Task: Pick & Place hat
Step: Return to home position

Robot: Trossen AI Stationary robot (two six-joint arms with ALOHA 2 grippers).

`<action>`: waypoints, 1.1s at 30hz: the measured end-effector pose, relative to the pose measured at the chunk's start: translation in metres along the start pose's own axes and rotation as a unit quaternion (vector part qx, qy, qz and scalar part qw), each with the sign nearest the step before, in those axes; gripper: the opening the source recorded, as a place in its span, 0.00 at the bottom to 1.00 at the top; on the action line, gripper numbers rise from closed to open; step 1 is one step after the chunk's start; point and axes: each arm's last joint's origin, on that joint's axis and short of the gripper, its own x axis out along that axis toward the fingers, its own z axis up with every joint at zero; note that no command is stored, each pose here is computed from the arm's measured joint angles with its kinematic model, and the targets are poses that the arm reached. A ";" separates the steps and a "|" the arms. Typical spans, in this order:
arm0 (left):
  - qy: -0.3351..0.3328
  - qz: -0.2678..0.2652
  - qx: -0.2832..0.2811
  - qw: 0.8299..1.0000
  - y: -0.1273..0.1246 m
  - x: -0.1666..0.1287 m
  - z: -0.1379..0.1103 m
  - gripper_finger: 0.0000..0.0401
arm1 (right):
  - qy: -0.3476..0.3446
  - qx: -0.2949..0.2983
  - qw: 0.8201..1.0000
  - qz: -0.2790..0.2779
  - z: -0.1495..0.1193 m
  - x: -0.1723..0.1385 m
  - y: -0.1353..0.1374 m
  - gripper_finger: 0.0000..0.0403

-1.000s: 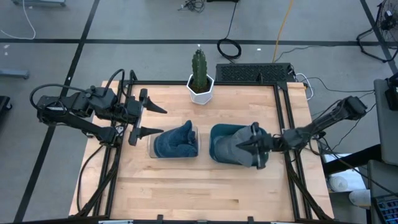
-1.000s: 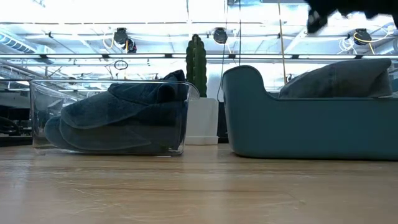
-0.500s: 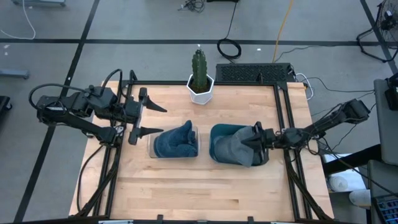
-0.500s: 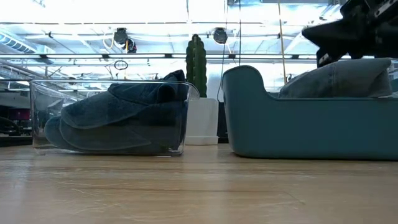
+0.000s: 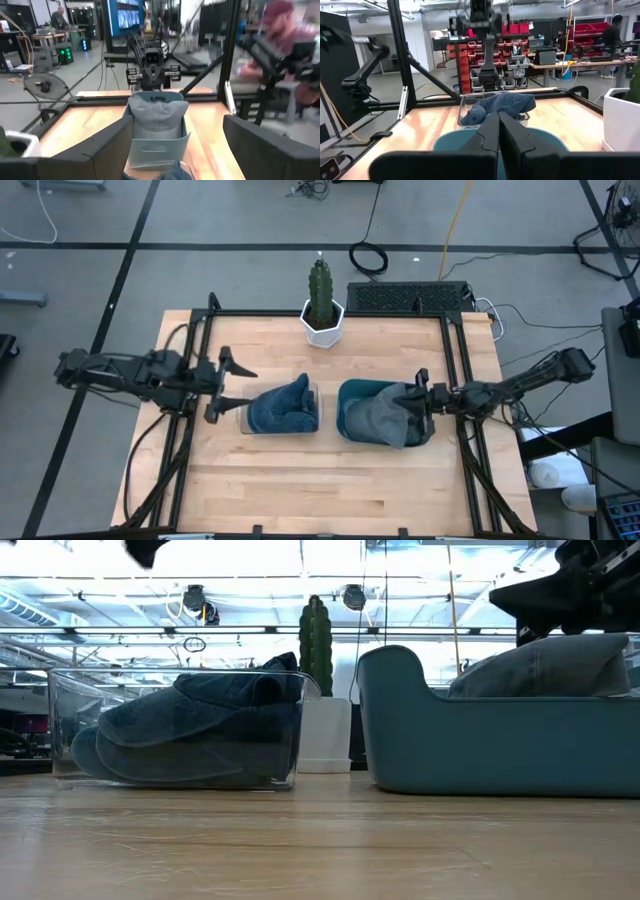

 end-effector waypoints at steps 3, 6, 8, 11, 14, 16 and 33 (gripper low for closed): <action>-0.022 -0.006 -0.031 0.999 0.000 -0.014 -0.031 0.80 | -0.008 0.001 1.000 0.001 0.004 -0.007 -0.002 0.00; -0.035 -0.024 -0.041 0.998 0.000 -0.022 -0.059 0.80 | -0.009 -0.008 1.000 0.001 0.006 -0.012 -0.004 0.00; -0.036 -0.038 -0.034 0.998 -0.001 -0.025 -0.075 0.80 | 0.000 -0.013 1.000 0.000 0.005 -0.016 -0.005 0.00; -0.040 -0.042 -0.031 0.998 -0.001 -0.029 -0.094 0.80 | -0.001 -0.011 1.000 0.000 0.005 -0.021 -0.006 0.00; -0.051 -0.042 -0.027 0.997 -0.001 -0.031 -0.107 0.80 | -0.009 -0.011 1.000 0.001 0.007 -0.025 -0.008 0.00; -0.060 -0.042 -0.025 0.997 -0.001 -0.033 -0.113 0.80 | -0.013 -0.012 1.000 0.001 0.008 -0.029 -0.009 0.00; -0.051 -0.041 -0.025 0.998 -0.001 -0.037 -0.137 0.80 | 0.007 -0.020 1.000 0.016 0.002 -0.034 -0.009 0.00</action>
